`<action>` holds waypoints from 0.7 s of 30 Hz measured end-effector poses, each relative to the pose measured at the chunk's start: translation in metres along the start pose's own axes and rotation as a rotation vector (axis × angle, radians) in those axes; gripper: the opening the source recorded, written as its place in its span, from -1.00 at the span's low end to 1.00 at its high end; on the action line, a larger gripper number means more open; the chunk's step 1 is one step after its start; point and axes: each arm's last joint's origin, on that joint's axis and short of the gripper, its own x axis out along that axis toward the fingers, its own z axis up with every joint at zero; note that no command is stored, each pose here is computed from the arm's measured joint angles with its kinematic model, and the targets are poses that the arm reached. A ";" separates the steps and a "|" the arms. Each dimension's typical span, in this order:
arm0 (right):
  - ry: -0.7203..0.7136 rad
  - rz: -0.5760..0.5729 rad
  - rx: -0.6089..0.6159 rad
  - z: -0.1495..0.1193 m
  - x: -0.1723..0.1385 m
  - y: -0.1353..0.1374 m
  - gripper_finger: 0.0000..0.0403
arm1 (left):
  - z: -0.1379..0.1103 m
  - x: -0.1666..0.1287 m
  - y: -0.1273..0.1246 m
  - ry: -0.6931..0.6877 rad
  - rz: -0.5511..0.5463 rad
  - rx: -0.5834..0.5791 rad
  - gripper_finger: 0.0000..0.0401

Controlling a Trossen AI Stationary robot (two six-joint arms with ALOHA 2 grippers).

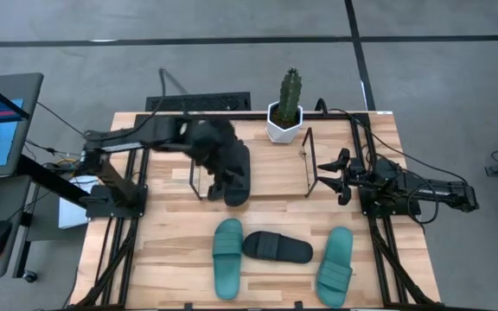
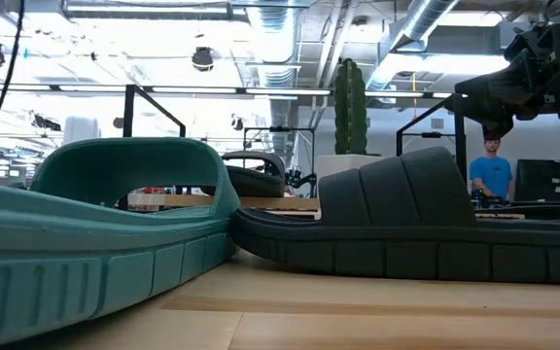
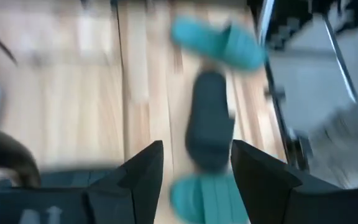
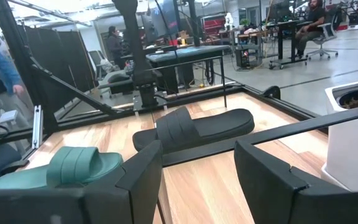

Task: Pick and place slides into the shelf
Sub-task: Put the black slipper on the shelf

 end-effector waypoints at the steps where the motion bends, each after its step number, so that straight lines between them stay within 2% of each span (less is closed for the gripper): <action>1: 0.001 -0.001 0.000 0.000 0.000 0.000 -0.05 | 0.003 -0.004 -0.011 -0.052 0.025 0.018 -0.12; 4: 0.000 0.000 0.000 0.000 0.000 0.000 -0.05 | 0.007 -0.007 -0.042 -0.160 0.100 0.055 -0.12; 9: 0.000 0.000 0.000 0.000 0.000 0.000 -0.04 | -0.003 0.005 -0.094 -0.239 0.206 0.077 -0.12; 13: 0.000 0.000 0.000 0.000 0.000 0.000 -0.04 | -0.023 0.025 -0.131 -0.286 0.268 0.077 -0.12; 21: 0.000 0.000 0.000 0.000 0.000 0.000 -0.05 | -0.078 0.077 -0.181 -0.464 0.307 -0.056 -0.12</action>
